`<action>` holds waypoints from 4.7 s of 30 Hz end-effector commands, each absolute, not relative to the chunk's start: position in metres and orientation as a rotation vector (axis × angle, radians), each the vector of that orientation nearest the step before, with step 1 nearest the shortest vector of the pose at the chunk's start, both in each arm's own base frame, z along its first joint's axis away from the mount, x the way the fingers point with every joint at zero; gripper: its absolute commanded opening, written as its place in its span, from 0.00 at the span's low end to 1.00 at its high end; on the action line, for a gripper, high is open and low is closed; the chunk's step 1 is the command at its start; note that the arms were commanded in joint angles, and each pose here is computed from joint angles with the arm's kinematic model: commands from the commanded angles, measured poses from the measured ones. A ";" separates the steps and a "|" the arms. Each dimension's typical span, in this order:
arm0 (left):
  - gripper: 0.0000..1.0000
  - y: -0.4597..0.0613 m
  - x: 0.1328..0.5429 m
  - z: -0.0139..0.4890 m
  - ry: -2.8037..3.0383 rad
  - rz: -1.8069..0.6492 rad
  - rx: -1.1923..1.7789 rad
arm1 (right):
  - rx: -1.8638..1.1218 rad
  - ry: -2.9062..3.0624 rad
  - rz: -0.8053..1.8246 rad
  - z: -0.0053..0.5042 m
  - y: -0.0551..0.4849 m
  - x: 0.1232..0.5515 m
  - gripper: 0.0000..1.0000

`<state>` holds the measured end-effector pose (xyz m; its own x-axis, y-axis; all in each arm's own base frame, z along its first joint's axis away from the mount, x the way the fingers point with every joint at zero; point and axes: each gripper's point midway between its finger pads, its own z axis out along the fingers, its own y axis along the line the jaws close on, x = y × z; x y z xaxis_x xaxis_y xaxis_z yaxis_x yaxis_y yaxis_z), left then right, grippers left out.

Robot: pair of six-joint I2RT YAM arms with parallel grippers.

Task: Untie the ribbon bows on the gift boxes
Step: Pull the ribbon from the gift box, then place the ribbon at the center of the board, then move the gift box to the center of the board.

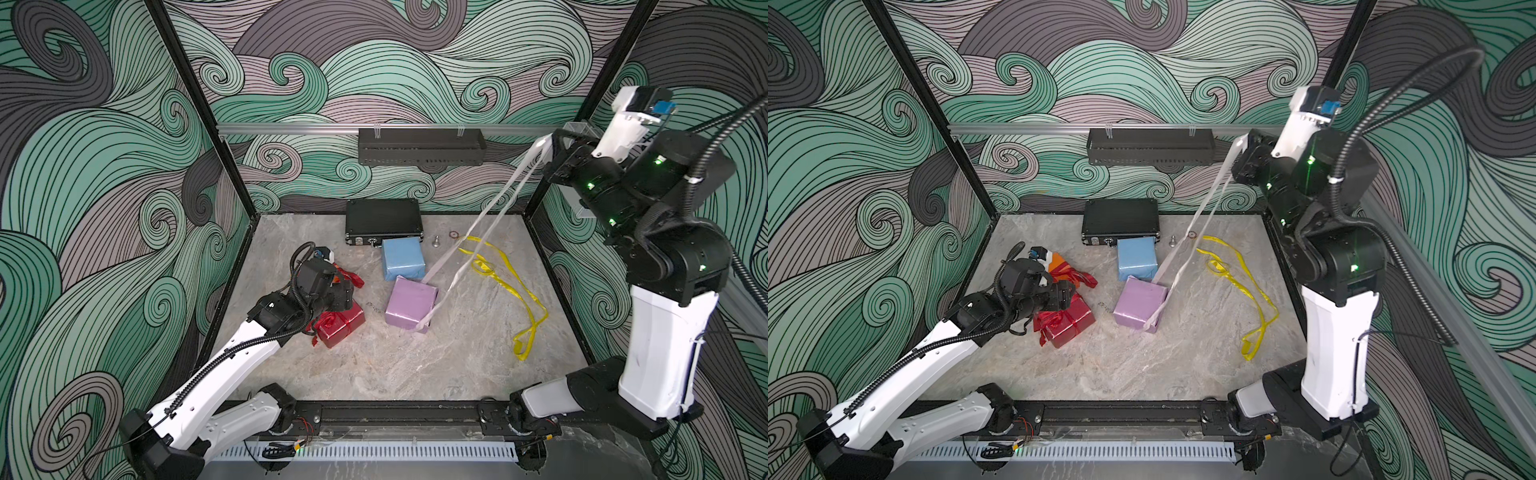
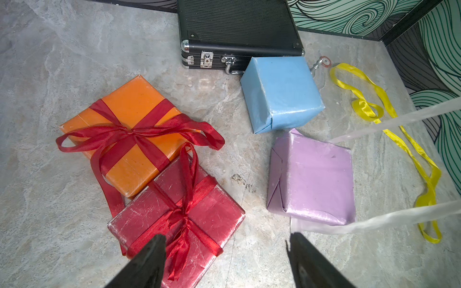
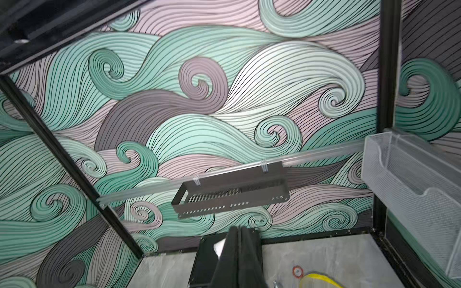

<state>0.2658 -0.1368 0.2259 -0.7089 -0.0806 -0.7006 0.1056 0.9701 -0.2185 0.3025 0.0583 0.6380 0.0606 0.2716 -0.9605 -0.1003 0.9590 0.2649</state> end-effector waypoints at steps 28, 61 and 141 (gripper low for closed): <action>0.77 -0.146 0.268 0.219 2.358 -0.368 0.031 | 0.309 0.806 -0.155 0.793 -0.033 0.191 0.00; 0.78 -0.154 0.270 0.208 2.393 -0.381 0.055 | 0.302 1.389 -0.143 0.590 -0.030 0.425 0.00; 0.95 -0.075 0.279 0.153 2.853 0.072 -0.203 | -1.009 2.222 0.534 0.094 0.365 0.166 0.63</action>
